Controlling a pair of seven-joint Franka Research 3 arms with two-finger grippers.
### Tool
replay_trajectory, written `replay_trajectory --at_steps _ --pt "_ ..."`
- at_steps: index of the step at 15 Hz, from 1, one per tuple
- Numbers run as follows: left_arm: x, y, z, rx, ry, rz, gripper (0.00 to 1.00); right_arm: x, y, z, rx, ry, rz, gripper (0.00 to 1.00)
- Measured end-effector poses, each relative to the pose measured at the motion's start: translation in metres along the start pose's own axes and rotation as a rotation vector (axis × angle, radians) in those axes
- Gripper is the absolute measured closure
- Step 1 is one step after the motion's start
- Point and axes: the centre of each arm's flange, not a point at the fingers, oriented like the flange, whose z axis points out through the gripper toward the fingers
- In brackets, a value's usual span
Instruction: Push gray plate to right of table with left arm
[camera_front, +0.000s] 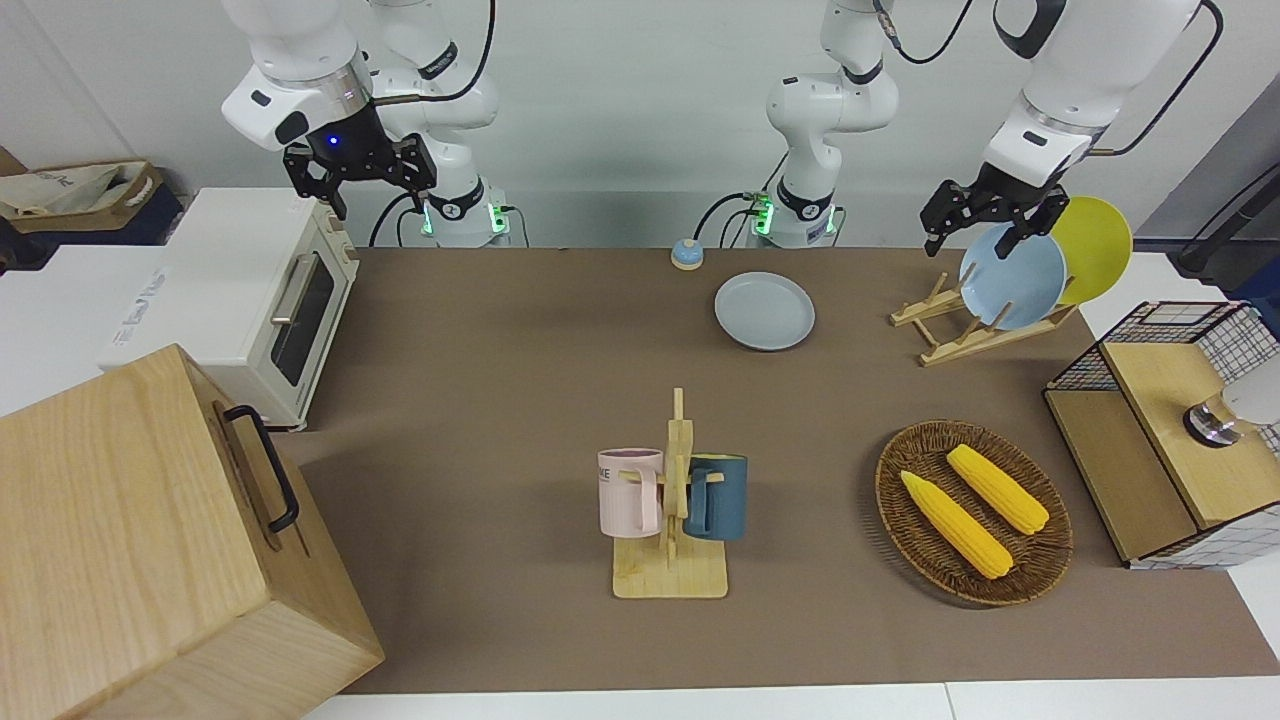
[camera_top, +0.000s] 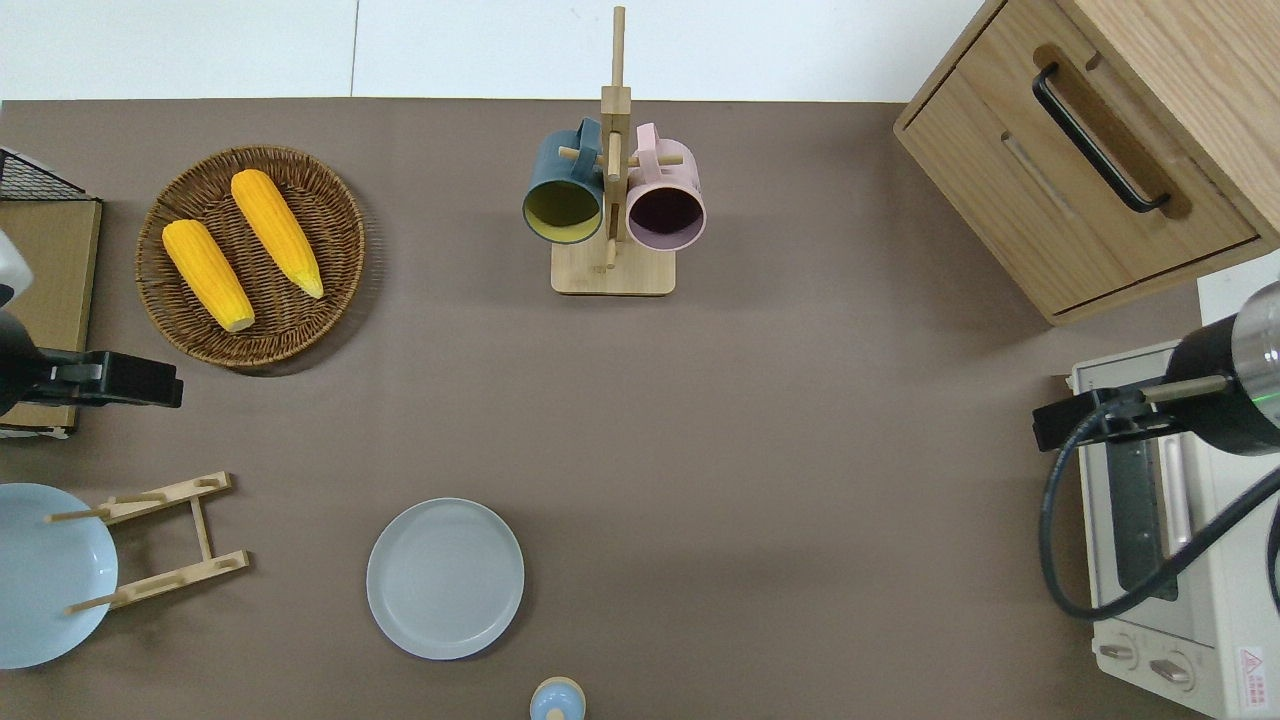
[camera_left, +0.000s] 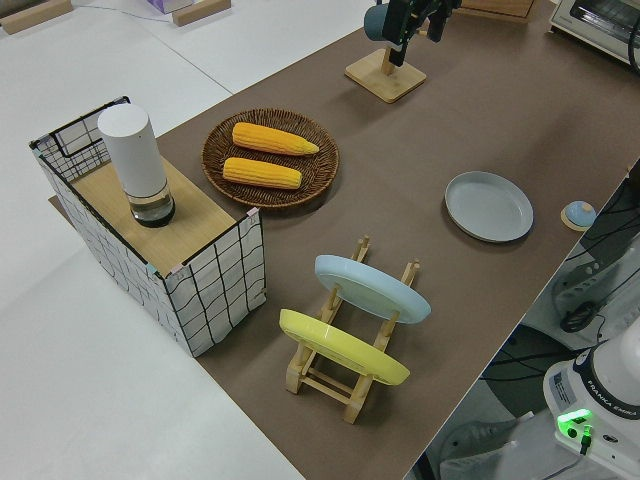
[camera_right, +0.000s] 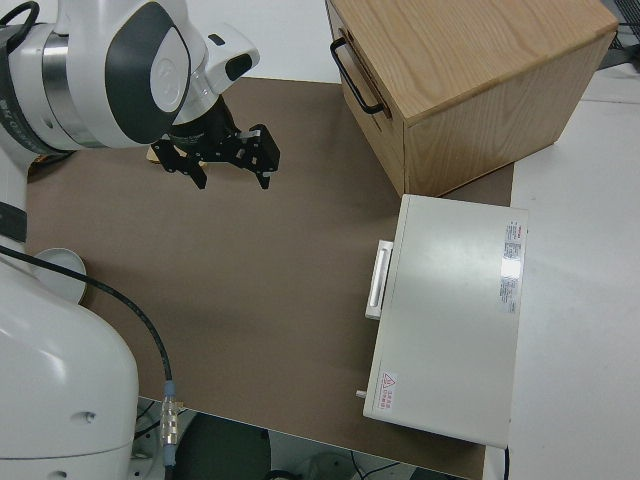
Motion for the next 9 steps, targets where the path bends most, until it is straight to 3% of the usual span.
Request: replay_trajectory --at_steps 9 --pt "0.0001 -0.0017 -0.0006 0.000 0.002 -0.003 0.00 0.0000 0.0000 0.0000 0.000 0.000 0.000 0.01"
